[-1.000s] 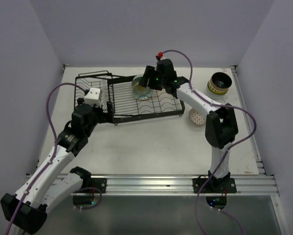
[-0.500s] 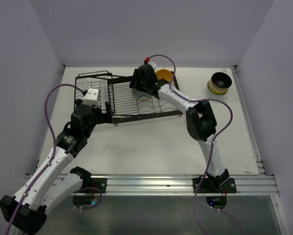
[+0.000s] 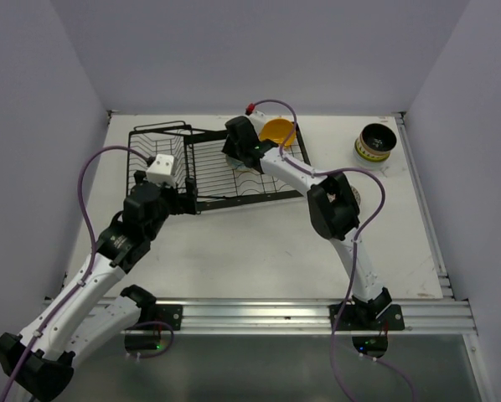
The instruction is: Unload the bowls from the dish rack
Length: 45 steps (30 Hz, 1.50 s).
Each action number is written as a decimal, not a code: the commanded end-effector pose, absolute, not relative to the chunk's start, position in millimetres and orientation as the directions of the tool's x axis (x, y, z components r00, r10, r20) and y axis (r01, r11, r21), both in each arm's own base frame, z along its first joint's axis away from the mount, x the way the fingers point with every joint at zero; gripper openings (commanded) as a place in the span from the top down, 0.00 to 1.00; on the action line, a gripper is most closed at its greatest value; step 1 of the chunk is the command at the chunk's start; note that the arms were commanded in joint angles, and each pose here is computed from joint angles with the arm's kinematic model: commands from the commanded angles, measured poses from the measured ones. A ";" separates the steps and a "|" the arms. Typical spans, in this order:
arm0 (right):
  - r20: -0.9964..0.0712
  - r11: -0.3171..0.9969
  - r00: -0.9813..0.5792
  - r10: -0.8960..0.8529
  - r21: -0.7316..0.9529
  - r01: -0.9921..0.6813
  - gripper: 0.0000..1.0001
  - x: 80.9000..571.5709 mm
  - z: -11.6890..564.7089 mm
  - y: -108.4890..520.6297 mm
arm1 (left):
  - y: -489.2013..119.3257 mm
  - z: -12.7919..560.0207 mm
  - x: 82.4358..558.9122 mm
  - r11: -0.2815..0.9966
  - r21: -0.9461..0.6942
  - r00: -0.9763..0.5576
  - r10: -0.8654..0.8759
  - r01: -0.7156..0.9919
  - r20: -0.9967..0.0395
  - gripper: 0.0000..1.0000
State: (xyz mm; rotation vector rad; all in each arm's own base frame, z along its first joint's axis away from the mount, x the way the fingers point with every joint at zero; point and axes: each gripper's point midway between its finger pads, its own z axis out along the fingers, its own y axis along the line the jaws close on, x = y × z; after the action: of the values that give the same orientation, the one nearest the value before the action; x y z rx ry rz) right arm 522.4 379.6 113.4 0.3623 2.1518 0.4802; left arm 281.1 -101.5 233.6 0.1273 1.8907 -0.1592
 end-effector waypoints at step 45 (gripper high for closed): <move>-0.727 0.737 -0.211 0.653 0.675 -0.043 1.00 498.1 209.7 363.6 | -99.9 243.1 280.4 0.988 -0.037 -0.283 0.007 0.153 -0.959 0.00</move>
State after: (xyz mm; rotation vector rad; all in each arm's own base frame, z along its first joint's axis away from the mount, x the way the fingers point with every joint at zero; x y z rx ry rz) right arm 486.8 371.8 119.1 0.4139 1.9205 0.5826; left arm 278.1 -101.1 237.5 0.1249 1.8768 -0.1527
